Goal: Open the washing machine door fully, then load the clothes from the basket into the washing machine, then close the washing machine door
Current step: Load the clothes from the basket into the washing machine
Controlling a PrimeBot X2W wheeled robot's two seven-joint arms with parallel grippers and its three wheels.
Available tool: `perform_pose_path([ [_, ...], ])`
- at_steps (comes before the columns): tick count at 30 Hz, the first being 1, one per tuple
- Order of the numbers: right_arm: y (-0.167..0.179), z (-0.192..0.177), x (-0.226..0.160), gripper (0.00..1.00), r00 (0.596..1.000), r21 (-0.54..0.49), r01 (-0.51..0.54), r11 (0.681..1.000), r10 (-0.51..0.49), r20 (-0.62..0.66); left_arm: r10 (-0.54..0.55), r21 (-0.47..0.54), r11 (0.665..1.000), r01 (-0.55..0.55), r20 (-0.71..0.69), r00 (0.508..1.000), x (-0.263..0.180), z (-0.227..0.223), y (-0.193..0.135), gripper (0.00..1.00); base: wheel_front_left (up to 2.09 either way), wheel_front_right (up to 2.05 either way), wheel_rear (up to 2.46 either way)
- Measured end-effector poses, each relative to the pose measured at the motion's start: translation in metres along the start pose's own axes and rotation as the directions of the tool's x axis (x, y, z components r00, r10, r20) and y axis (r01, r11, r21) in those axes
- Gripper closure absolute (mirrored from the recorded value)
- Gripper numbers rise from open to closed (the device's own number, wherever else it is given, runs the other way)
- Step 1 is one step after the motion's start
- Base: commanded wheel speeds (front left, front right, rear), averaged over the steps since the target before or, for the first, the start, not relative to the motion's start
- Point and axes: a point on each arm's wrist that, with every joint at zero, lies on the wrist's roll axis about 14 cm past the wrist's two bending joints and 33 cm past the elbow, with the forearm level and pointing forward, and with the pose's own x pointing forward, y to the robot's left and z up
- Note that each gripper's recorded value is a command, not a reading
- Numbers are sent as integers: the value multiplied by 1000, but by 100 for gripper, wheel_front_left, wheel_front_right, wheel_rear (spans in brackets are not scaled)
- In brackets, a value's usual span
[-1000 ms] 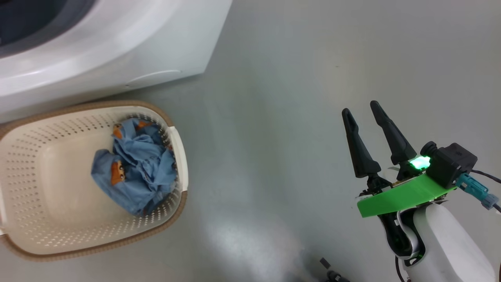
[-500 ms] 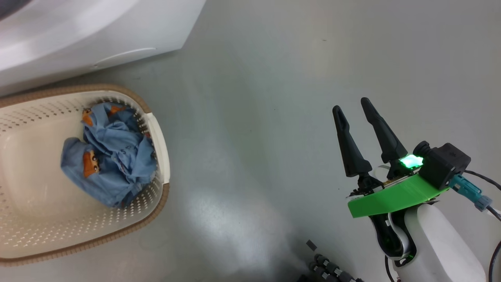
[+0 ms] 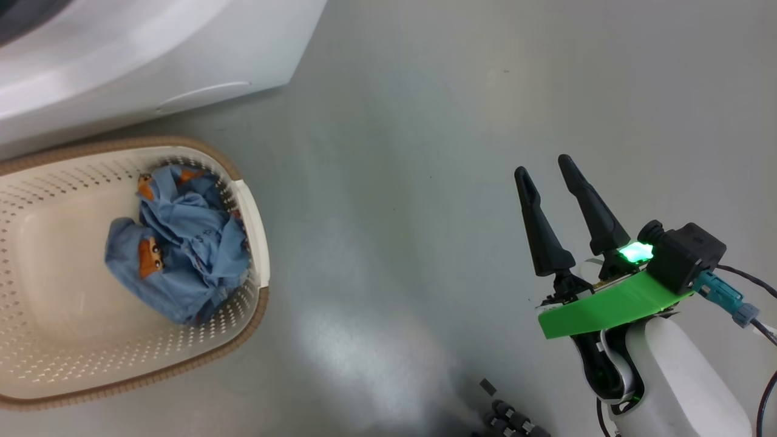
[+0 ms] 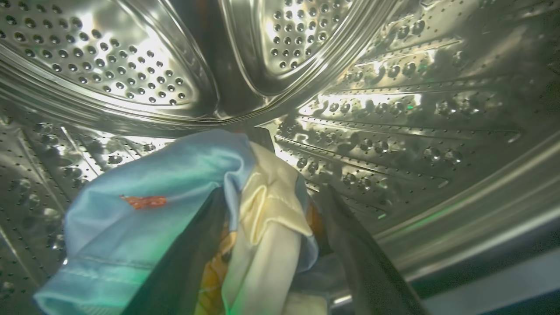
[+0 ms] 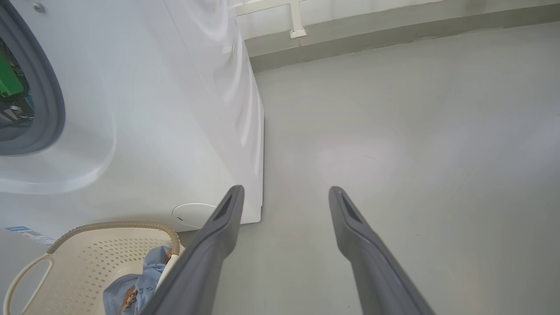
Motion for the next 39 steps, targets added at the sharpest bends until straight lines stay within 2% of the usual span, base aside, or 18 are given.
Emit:
perform_pose_path([
  [2,1,2,0,0,1000,1,-3,1000,3,5,-3,1,1000,3,1,1000,-2,2,-2,0,0,0,0],
  [8,6,11,-1,0,999,3,-21,1000,21,30,-16,-14,1000,18,115,993,-13,29,-9,0,0,0,0],
  [20,17,40,-7,0,993,-16,-71,997,72,95,-28,-28,999,34,182,983,-58,35,-10,0,0,0,0],
  [30,29,65,-14,0,980,-27,-126,992,129,151,-52,-25,998,59,233,971,-113,38,-16,0,0,0,0],
  [39,41,87,-30,0,963,-47,-178,983,183,197,-25,-44,998,40,291,956,-173,43,-6,0,0,0,0],
])
